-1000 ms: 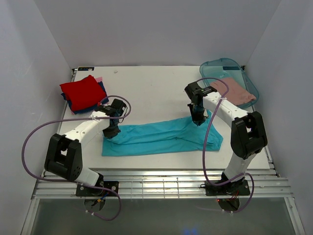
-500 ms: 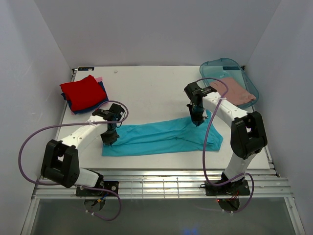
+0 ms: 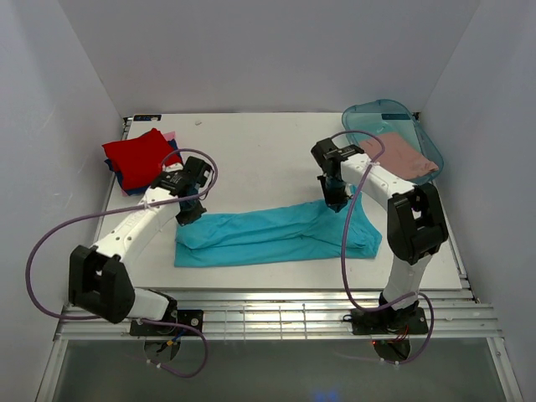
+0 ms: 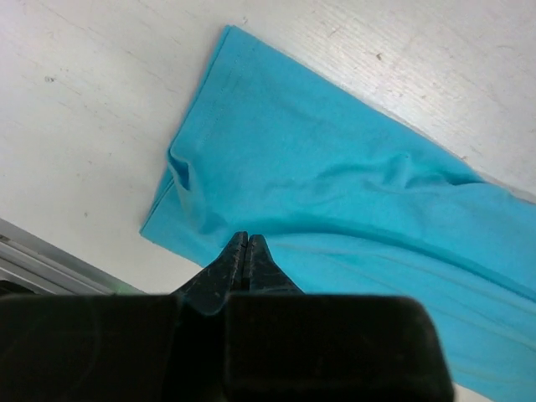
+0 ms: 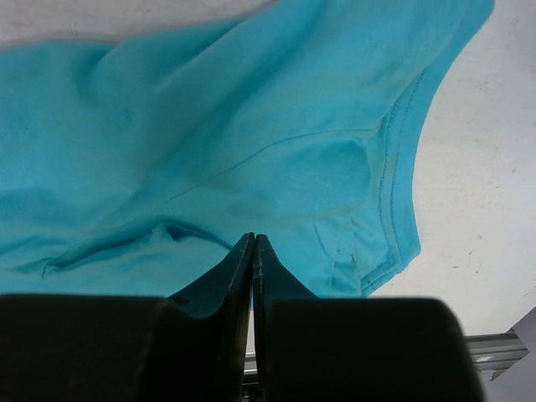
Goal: Fold and stack the t-shirts
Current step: Fold the other side of the tshirt into a rectangle
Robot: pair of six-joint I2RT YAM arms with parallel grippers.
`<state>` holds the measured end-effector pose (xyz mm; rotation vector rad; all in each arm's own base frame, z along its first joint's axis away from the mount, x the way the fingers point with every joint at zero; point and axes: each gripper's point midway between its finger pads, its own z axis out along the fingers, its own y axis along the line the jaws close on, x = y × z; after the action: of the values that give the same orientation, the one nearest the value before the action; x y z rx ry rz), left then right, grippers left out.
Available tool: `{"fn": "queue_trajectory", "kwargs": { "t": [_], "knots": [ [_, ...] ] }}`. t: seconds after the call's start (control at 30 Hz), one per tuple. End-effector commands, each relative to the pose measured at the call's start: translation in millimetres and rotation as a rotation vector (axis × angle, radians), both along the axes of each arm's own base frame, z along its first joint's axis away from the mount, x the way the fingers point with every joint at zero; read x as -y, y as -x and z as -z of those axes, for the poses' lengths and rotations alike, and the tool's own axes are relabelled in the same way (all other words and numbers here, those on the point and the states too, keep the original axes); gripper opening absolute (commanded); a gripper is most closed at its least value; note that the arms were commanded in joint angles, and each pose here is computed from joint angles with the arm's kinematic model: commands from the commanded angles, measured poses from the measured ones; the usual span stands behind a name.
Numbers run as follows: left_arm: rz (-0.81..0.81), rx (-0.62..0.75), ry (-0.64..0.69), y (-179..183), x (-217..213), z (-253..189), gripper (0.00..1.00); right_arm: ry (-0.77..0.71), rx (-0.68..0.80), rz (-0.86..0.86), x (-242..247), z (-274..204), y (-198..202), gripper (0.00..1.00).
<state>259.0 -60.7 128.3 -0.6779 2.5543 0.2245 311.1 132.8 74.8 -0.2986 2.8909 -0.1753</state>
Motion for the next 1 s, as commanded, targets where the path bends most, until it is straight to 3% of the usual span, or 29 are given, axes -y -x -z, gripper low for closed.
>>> {"fn": "queue_trajectory", "kwargs": {
  "t": [0.0,0.5,0.73,0.97],
  "knots": [
    [0.033,-0.123,-0.046,-7.8,5.9,36.7,0.00,0.022,0.041,0.014,-2.2,-2.9,-19.8,0.08],
    [0.083,-0.360,-0.127,-7.4,7.9,117.7,0.00,0.024,-0.056,0.074,12.4,44.2,-44.2,0.08],
    [0.099,-0.310,-0.156,-51.8,15.3,120.3,0.00,0.010,-0.111,0.131,33.3,68.6,-62.0,0.08],
    [0.131,-0.264,-0.188,-107.1,26.6,121.9,0.00,-0.030,-0.056,0.120,33.8,64.4,-117.7,0.08]
  ]
}}
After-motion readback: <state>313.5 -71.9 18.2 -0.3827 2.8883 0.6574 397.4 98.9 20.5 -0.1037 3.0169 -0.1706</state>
